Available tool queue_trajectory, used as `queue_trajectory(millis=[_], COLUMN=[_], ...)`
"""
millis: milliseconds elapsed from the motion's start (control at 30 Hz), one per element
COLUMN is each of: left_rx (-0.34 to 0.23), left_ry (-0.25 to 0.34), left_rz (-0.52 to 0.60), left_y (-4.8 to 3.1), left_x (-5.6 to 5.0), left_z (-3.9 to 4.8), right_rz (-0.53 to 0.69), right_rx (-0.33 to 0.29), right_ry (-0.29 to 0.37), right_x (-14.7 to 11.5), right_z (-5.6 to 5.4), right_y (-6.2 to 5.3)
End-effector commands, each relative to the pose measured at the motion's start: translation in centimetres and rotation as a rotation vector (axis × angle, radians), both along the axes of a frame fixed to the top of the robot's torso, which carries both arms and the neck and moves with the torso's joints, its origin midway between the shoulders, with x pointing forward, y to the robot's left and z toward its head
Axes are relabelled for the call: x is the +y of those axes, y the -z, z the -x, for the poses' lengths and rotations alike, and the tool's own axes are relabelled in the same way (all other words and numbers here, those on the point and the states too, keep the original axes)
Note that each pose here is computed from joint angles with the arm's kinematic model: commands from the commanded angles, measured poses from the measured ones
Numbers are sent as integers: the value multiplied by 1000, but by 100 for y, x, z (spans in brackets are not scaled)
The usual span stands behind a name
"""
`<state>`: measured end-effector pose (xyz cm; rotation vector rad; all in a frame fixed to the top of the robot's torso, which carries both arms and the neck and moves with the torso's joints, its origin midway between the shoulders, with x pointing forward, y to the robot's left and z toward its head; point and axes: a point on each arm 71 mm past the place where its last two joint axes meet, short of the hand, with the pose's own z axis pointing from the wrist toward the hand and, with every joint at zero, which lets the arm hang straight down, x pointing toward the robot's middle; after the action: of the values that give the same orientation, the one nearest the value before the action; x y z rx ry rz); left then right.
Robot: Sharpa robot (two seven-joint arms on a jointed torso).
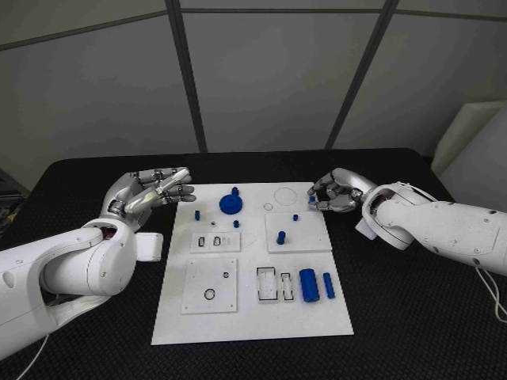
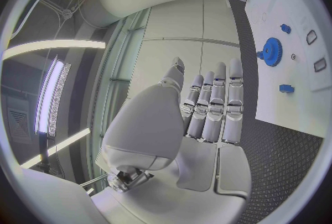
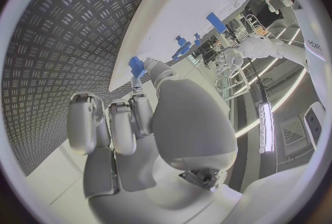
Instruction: Assemble the parts on the task board
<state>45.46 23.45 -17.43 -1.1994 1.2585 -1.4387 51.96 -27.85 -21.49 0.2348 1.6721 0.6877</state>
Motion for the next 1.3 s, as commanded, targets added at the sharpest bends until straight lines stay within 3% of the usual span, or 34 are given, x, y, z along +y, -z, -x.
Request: queue_trajectory(millis=[33, 800, 1300], left_rx=[-7, -6, -5], left_ry=[6, 5, 5], left_rz=[2, 2, 1], left_y=[-12, -11, -10], left_x=[-3, 1, 4], left_z=[-1, -2, -3], right_rz=[7, 19, -30], right_rx=[17, 19, -19], right_ry=[3, 10, 64], right_x=[-4, -6, -33], right_z=[-7, -15, -31], right_y=[11, 44, 11])
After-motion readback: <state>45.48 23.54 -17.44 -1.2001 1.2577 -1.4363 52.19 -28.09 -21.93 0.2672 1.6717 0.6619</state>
